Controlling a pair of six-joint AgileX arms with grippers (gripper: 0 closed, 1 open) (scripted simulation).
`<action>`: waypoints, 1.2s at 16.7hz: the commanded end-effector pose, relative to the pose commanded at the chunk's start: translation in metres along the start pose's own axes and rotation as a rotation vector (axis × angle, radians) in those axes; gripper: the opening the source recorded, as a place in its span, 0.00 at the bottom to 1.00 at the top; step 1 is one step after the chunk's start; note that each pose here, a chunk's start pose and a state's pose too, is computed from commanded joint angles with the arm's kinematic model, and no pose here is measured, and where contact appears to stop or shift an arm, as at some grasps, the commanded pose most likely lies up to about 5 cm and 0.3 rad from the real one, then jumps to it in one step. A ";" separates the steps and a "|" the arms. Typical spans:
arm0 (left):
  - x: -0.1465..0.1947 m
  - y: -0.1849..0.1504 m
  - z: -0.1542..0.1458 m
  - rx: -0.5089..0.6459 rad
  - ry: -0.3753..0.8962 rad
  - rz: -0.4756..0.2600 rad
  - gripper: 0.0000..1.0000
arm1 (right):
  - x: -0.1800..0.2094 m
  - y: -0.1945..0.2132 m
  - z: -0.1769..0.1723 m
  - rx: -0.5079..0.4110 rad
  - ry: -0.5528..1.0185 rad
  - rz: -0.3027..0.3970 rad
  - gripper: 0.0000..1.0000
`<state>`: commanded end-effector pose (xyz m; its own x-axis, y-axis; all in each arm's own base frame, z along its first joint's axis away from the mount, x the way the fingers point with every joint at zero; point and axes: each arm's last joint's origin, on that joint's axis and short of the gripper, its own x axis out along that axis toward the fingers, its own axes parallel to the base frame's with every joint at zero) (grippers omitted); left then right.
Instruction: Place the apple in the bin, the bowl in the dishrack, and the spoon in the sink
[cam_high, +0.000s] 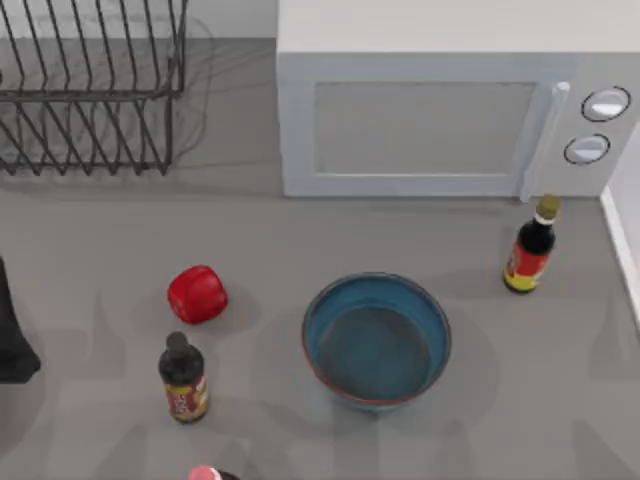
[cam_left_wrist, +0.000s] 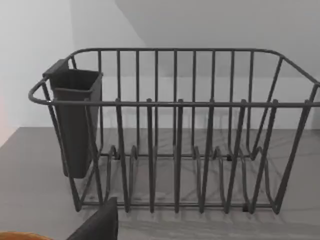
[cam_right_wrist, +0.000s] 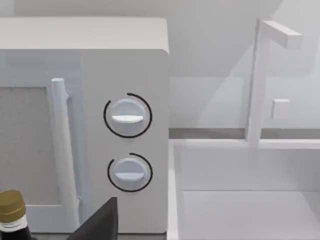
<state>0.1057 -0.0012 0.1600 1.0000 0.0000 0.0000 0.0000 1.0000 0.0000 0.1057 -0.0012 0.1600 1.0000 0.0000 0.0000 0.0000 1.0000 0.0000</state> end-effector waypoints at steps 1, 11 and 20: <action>0.000 0.000 0.000 0.000 0.000 0.000 1.00 | 0.000 0.000 0.000 0.000 0.000 0.000 1.00; 0.022 -0.010 0.050 0.113 0.334 -0.108 1.00 | 0.000 0.000 0.000 0.000 0.000 0.000 1.00; 0.126 -0.055 0.097 0.374 0.906 -0.396 1.00 | 0.000 0.000 0.000 0.000 0.000 0.000 1.00</action>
<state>0.2321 -0.0557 0.2567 0.5549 -0.1717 -0.8140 0.4802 0.8651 0.1449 0.1057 -0.0012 0.1600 1.0000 0.0000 0.0000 0.0000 1.0000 0.0000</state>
